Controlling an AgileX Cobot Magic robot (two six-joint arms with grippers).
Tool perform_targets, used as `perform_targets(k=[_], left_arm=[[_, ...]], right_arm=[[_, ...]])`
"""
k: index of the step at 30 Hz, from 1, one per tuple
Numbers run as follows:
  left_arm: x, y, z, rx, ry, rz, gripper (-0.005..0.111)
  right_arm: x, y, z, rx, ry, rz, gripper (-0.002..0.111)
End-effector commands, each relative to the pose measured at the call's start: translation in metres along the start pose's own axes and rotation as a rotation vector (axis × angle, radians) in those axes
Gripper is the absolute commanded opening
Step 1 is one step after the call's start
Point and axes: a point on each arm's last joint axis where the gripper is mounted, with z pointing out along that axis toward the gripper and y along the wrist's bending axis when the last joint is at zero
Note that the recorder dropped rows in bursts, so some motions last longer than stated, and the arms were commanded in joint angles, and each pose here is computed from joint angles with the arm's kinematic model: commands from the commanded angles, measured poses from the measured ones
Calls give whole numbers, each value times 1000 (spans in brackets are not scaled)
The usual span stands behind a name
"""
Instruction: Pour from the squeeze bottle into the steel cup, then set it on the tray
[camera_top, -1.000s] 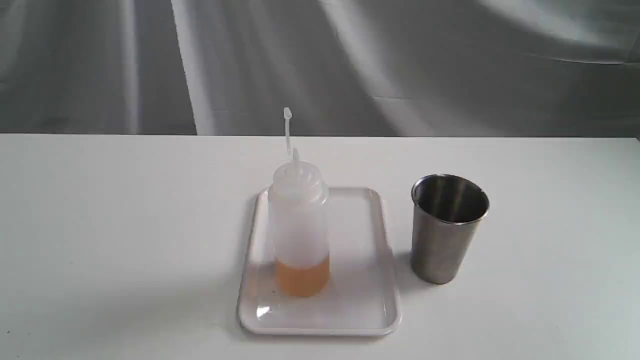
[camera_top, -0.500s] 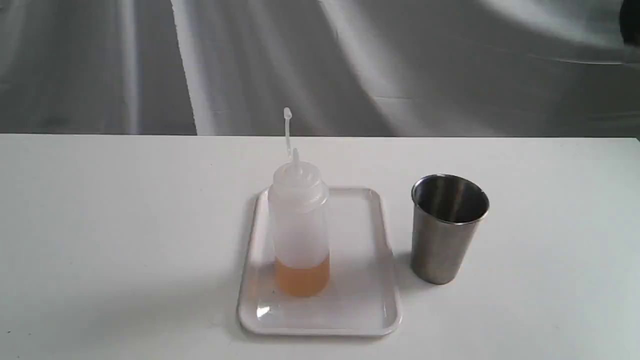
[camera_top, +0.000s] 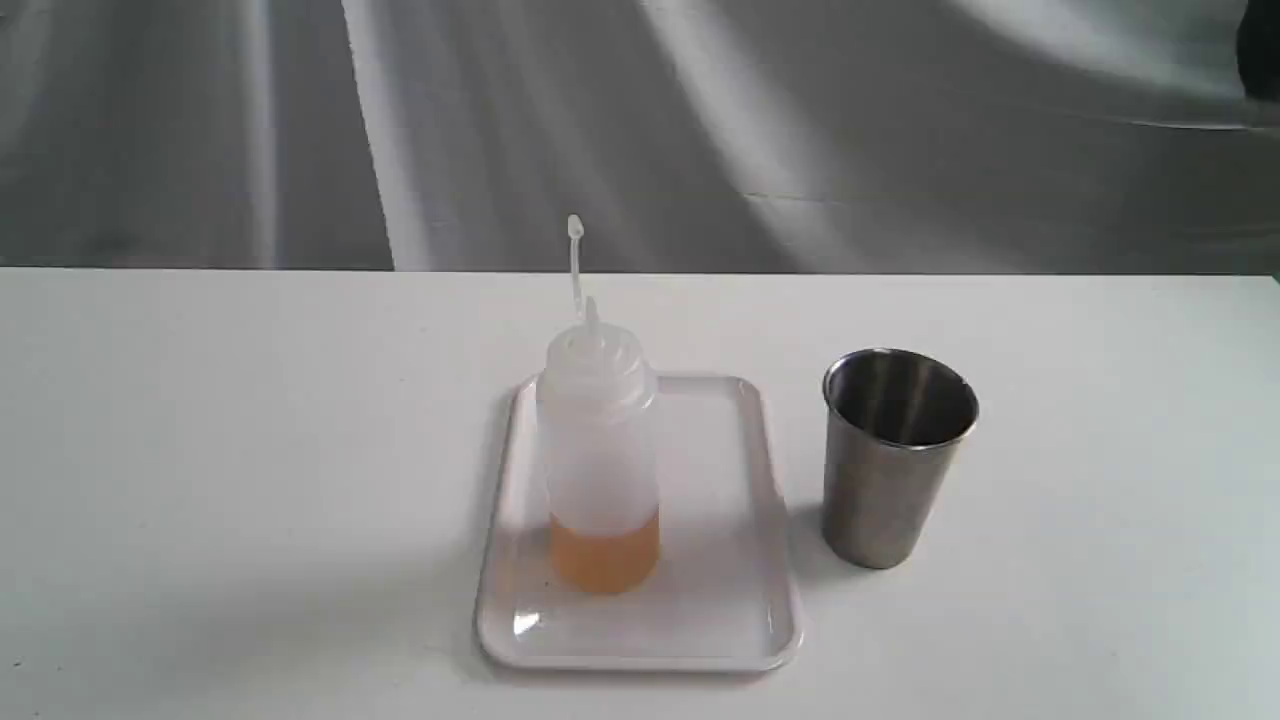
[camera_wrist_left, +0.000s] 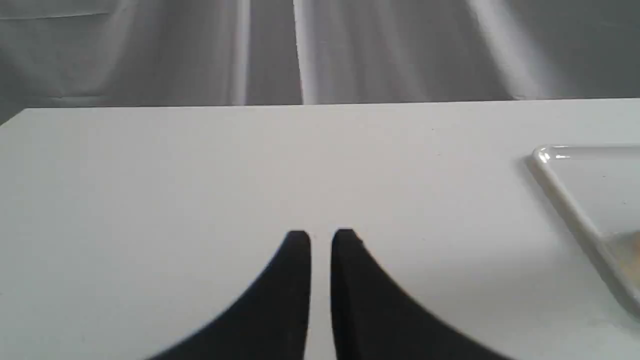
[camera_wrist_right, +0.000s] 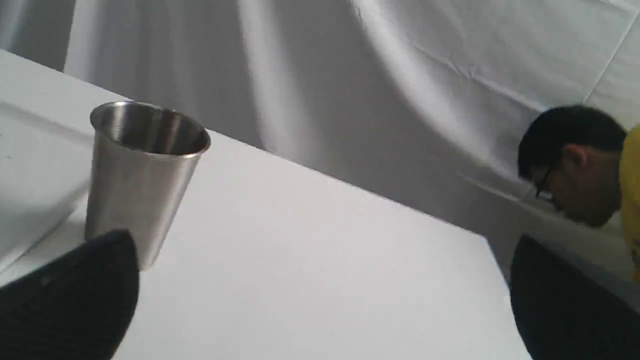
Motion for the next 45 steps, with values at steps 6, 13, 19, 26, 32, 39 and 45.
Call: perform_targets(k=[6, 13, 19, 26, 32, 39, 45], left_arm=[[1, 0, 0, 8, -5, -3, 8], [1, 0, 0, 8, -5, -3, 8], [1, 0, 0, 8, -5, -1, 8], [1, 0, 0, 8, -5, -3, 8], [1, 0, 0, 8, -5, -3, 8], [1, 0, 0, 8, -5, 0, 8], [1, 0, 0, 8, -5, 0, 8]], right_arm=[[-9, -6, -1, 63, -116, 117, 103], [-1, 1, 0, -2, -21, 129, 103], [2, 4, 0, -36, 16, 182, 102], [5, 6, -1, -57, 44, 187, 88], [6, 9, -1, -84, 61, 248, 35], [6, 9, -1, -86, 65, 245, 0], [9, 12, -1, -115, 104, 244, 0]])
